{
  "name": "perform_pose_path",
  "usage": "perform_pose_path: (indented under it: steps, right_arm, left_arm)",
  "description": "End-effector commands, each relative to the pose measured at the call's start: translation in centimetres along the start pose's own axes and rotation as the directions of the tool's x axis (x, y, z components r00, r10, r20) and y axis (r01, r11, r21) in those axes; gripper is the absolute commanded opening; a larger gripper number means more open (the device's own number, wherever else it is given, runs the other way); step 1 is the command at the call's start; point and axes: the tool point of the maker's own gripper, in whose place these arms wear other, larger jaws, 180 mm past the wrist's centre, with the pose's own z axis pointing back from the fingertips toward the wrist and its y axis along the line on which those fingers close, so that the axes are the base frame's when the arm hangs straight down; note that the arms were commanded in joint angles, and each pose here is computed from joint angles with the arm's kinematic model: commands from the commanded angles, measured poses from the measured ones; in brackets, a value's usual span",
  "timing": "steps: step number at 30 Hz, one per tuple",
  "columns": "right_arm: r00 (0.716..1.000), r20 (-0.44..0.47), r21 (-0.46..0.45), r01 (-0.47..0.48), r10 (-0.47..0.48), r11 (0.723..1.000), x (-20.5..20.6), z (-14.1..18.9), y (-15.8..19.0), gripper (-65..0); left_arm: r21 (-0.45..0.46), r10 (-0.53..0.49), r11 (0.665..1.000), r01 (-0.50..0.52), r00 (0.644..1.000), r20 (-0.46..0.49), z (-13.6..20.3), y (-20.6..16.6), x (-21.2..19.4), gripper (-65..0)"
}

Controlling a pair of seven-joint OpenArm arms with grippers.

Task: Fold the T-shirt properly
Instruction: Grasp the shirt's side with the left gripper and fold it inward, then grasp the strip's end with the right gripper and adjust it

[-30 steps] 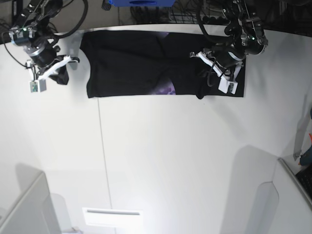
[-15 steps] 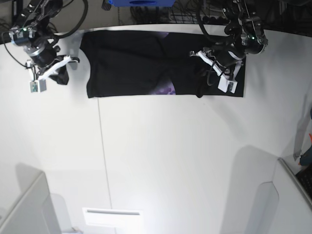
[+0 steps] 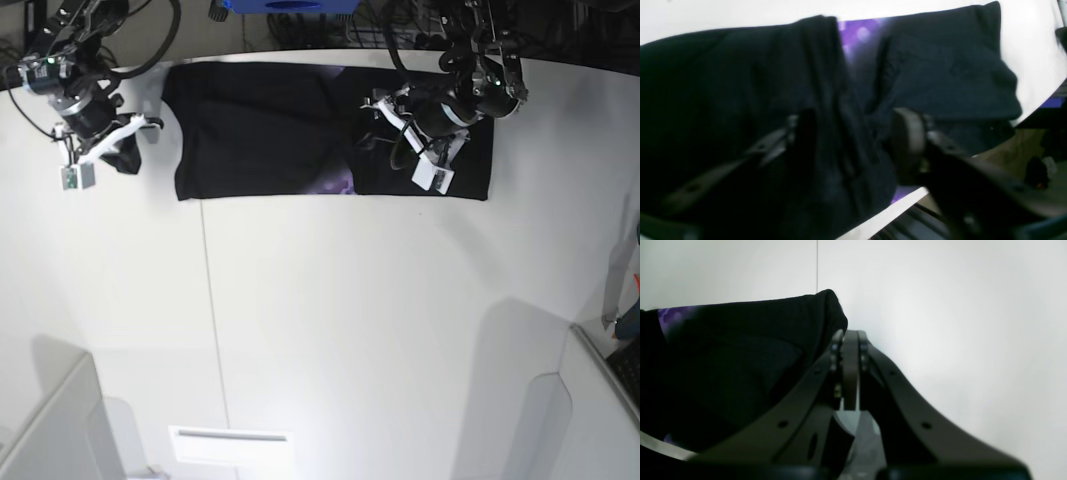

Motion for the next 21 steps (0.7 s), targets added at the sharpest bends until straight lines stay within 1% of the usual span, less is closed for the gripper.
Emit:
perform_pose_path:
  steps: [1,4,8,10,11,12,13,14,15,16,17,19,20,21]
  right_arm:
    - [0.999,0.043,-0.002,-0.007,0.007,1.0,1.1,0.4,0.0,-65.0]
    - [0.999,0.043,-0.002,-0.007,0.007,1.0,1.1,0.4,0.0,-65.0]
    - [0.999,0.043,0.0,-0.007,0.007,1.0,1.1,0.3,0.0,-65.0]
    - [0.999,0.05,0.001,-0.009,0.009,1.0,1.5,0.2,0.0,-65.0]
    - [0.999,0.036,0.001,-0.009,0.009,1.0,1.2,0.2,0.0,-65.0]
    - [1.0,0.013,0.001,-0.011,0.011,1.0,1.0,0.2,0.0,-65.0]
    - [1.0,-0.015,0.004,-0.013,0.013,1.0,0.8,0.0,0.1,-65.0]
    - [0.999,-0.046,0.005,-0.012,0.012,1.0,0.6,-0.1,0.0,-65.0]
    - [0.997,-0.082,0.022,0.002,0.0,1.0,0.1,-0.3,0.2,-65.0]
    - [0.994,-0.11,0.046,0.019,-0.014,0.999,-0.4,-0.5,0.6,-56.0]
    - [0.992,-0.124,0.072,0.034,-0.024,0.997,-0.6,-0.7,0.8,-45.3]
    - [0.99,-0.13,0.126,0.077,-0.06,0.989,-1.0,-1.1,1.5,-27.8]
    - [0.989,-0.133,0.146,0.082,-0.063,0.986,-1.0,-1.2,1.6,-21.9]
    - [0.988,-0.139,0.163,0.085,-0.063,0.983,-1.1,-1.3,1.6,-19.7]
  left_arm:
    - [-0.025,-0.017,1.0,0.018,0.999,0.048,0.1,-0.7,1.5,-23.5]
    - [-0.065,-0.045,0.997,0.047,0.998,0.036,-0.6,-2.1,1.5,-21.2]
    - [-0.111,-0.071,0.991,0.072,0.997,0.016,-1.1,-3.9,0.9,-21.4]
    - [-0.112,-0.078,0.991,0.079,0.997,0.011,-1.1,-3.9,0.8,-21.7]
    - [-0.098,-0.083,0.992,0.084,0.996,0.011,-0.8,-3.4,0.9,-22.1]
    - [-0.083,-0.091,0.992,0.092,0.996,0.015,-0.4,-2.7,1.1,-24.4]
    - [-0.052,-0.085,0.995,0.086,0.996,0.026,0.4,-1.3,1.4,-29.6]
    - [-0.009,-0.062,0.998,0.062,0.997,0.044,1.4,0.8,1.9,-38.0]
    - [0.051,-0.02,0.999,0.017,0.997,0.068,3.0,3.6,2.0,-51.0]
    - [0.117,0.011,0.993,-0.022,0.995,0.097,4.8,6.2,2.2,-64.5]
    - [0.189,0.033,0.98,-0.056,0.992,0.123,6.7,9.0,2.4,-65.0]
    - [0.329,0.06,0.938,-0.111,0.985,0.161,10.7,14.1,2.4,-65.0]
    - [0.38,0.073,0.916,-0.132,0.983,0.166,12.3,16.2,2.1,-65.0]
    - [0.425,0.078,0.894,-0.141,0.984,0.162,13.9,18.2,2.0,-65.0]
